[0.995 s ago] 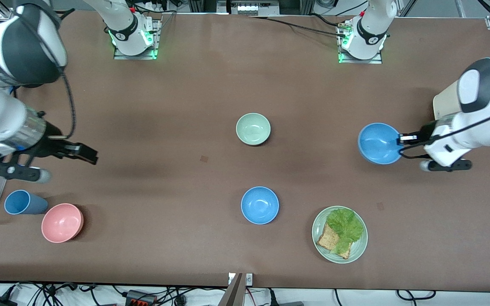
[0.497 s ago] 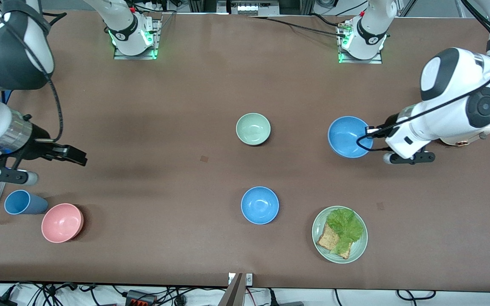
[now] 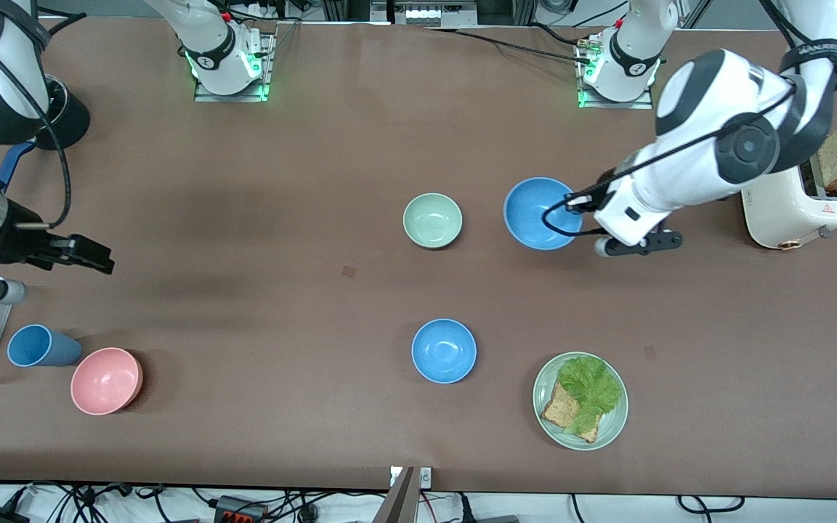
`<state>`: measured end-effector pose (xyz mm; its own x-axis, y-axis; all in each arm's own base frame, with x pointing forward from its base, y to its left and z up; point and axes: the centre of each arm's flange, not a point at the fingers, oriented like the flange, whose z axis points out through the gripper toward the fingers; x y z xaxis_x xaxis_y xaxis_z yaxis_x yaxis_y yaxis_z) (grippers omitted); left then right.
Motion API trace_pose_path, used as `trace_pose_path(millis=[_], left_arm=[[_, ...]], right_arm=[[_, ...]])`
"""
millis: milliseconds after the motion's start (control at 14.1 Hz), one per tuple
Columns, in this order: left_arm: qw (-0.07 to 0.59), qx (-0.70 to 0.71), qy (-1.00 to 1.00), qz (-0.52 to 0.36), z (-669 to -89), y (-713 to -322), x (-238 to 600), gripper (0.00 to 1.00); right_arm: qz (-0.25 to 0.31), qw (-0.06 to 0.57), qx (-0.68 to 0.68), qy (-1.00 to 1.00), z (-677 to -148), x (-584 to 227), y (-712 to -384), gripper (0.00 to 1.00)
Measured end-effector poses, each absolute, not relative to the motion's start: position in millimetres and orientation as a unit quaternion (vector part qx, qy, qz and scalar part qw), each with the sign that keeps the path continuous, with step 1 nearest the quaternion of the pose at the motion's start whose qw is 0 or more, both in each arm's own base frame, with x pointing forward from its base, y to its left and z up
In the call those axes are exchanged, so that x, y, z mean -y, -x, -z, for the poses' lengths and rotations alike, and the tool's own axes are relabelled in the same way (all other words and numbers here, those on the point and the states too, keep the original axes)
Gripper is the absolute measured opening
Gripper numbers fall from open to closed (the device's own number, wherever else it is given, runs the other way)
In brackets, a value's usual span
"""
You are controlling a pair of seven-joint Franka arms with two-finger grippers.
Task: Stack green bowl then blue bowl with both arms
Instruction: 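Carry the blue bowl with the left gripper over the green bowl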
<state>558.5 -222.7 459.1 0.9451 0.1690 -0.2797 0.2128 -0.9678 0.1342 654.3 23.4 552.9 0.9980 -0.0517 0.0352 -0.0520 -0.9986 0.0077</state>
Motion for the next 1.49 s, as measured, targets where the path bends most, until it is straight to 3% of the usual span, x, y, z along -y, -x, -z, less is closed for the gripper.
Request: trace_pose_path(millis=[426, 924, 1492], left_arm=[[0.092, -0.162, -0.973, 0.132, -463, -526, 303, 0.05], [0.117, -0.179, -0.967, 0.139, -416, -520, 340, 0.05], [0.085, -0.154, -0.975, 0.137, -356, -511, 375, 0.05]], right_arm=[[-0.033, 0.012, 0.002, -0.999, -580, 16, -635, 1.0], [-0.01, 0.014, -0.001, -1.0, -577, 30, -618, 1.0], [-0.024, 0.014, -0.004, -1.0, -555, 26, -557, 1.0]])
